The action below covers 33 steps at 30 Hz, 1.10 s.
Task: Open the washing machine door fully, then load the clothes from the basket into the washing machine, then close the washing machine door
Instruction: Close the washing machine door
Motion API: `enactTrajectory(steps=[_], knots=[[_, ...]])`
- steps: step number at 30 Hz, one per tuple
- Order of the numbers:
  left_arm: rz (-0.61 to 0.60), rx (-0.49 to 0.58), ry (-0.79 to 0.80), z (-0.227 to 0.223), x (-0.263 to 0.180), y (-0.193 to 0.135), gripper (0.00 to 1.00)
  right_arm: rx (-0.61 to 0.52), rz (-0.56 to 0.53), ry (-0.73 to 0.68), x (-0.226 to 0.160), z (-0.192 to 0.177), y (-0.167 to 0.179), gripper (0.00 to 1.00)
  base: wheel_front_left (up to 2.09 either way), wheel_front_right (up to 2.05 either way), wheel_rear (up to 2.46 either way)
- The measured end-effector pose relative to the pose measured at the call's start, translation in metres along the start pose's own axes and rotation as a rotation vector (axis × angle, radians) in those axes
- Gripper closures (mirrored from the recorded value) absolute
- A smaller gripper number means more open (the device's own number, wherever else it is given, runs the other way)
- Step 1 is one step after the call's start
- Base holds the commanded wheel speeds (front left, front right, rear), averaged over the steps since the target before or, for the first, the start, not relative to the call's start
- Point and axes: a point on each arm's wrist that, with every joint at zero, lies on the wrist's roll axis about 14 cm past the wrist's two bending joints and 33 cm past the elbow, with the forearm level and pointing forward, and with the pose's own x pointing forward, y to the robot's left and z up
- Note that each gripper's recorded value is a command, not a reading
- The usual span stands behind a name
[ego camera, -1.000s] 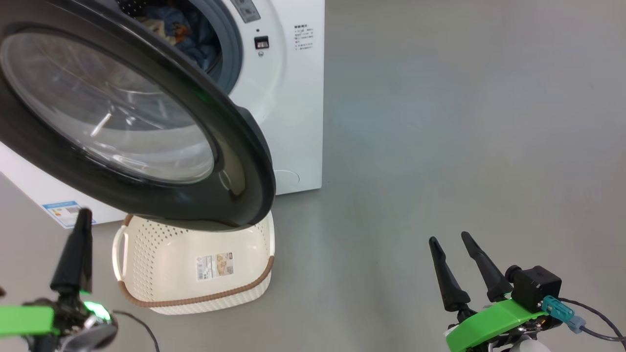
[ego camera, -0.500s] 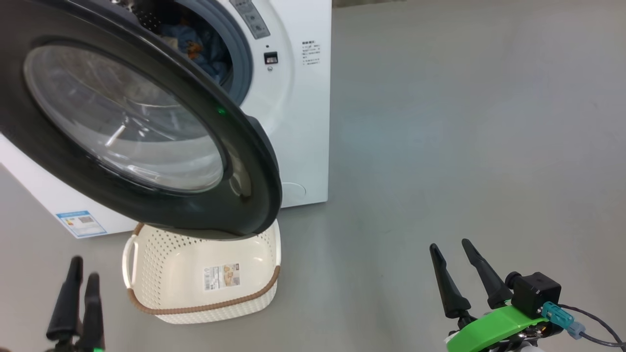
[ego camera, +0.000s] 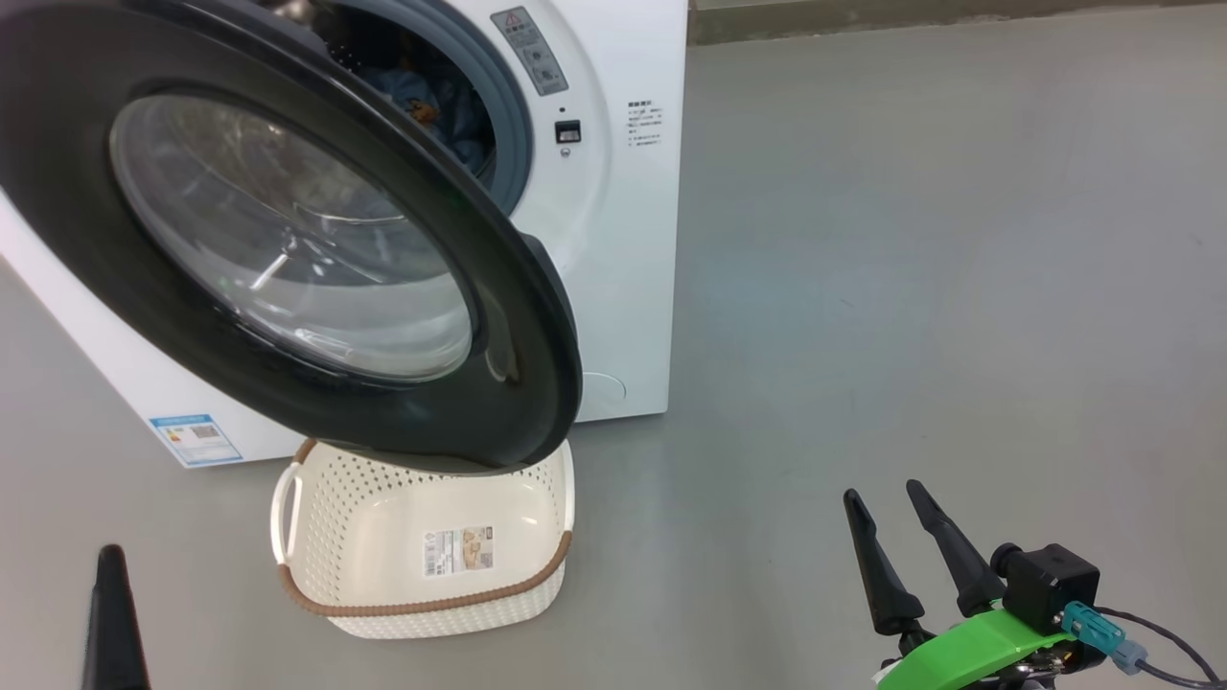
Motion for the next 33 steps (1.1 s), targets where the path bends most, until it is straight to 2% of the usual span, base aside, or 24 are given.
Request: enactTrajectory(steps=[3,5,9,14,18,19,24,33], knots=[[-0.006,0.131,-0.017,0.002,-0.004,0.005,0.00,-0.001,0.007,-0.001,0.001,0.000,0.002,0.00,0.00,0.00,0.00],[-0.014,0.258,0.014,-0.002,-0.007,0.010,0.00,-0.001,0.010,-0.001,0.001,0.000,0.003,0.00,0.00,0.00,0.00],[-0.008,0.417,0.053,-0.009,-0.012,0.021,0.00,-0.001,0.016,-0.001,0.002,0.000,0.005,0.00,0.00,0.00,0.00],[-0.038,0.694,0.058,-0.005,-0.013,0.022,0.00,-0.002,0.019,0.003,0.003,-0.001,0.006,0.00,0.00,0.00,0.00],[-0.051,0.869,0.064,-0.008,-0.014,0.021,0.00,-0.003,0.017,0.005,0.003,-0.002,0.005,0.00,0.00,0.00,0.00],[-0.051,0.869,0.064,-0.008,-0.014,0.021,0.00,-0.003,0.017,0.005,0.003,-0.002,0.005,0.00,0.00,0.00,0.00],[-0.067,0.999,0.094,-0.018,-0.015,0.022,0.00,-0.005,0.012,0.006,0.002,-0.002,0.003,0.00,0.00,0.00,0.00],[-0.091,1.069,0.134,-0.034,-0.017,0.021,0.00,-0.010,0.002,0.007,0.001,-0.002,0.000,0.00,0.00,0.00,0.00]])
